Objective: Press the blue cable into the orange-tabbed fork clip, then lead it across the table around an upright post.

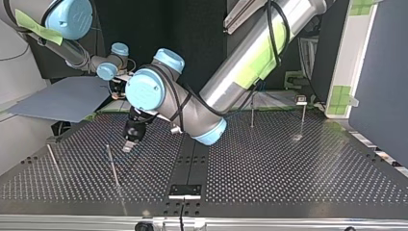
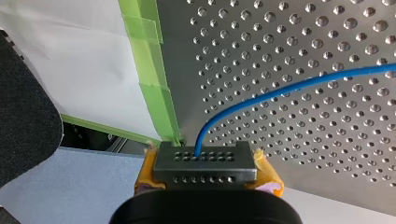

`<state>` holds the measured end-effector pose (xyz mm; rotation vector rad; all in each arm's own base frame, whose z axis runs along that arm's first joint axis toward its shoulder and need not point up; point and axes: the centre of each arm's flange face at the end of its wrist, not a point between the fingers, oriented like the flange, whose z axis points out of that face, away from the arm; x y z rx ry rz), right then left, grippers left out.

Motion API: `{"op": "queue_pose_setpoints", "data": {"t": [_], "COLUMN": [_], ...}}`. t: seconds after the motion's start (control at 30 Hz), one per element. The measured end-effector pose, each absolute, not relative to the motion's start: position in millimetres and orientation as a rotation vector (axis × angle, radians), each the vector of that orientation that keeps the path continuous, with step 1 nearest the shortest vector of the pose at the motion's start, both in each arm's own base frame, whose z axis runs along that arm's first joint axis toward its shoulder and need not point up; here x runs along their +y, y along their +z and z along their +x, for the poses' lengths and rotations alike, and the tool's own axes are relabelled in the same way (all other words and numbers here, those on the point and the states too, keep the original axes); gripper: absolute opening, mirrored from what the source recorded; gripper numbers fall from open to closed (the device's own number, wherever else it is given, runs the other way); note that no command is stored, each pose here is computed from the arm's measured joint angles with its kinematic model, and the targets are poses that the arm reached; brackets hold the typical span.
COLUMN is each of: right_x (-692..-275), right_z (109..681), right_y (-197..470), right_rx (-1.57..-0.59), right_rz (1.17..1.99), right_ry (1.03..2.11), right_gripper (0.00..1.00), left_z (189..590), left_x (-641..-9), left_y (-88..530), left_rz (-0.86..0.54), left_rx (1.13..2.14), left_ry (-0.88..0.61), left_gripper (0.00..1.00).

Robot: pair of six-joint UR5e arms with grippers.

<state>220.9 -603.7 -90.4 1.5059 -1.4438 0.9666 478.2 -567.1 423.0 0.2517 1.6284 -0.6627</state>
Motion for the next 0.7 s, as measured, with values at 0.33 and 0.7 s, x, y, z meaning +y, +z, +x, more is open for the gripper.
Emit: {"op": "queue_pose_setpoints", "data": {"t": [0.33, 0.7], "right_x": [-603.6, -603.0], "right_z": [221.0, 220.8], "right_y": [-90.4, -90.7], "right_rx": [-1.444, -1.449], "right_rz": [1.506, 1.507], "right_ry": [0.967, 0.965], "right_gripper": [0.0, 0.0], "left_z": [477.6, 474.3], "left_x": [-564.0, -565.6], "left_y": [421.3, 420.6], "left_rz": [0.239, 0.264], "left_rx": [1.646, 1.648], "left_ry": [-0.629, -0.611], "left_gripper": [0.98, 0.98]}}
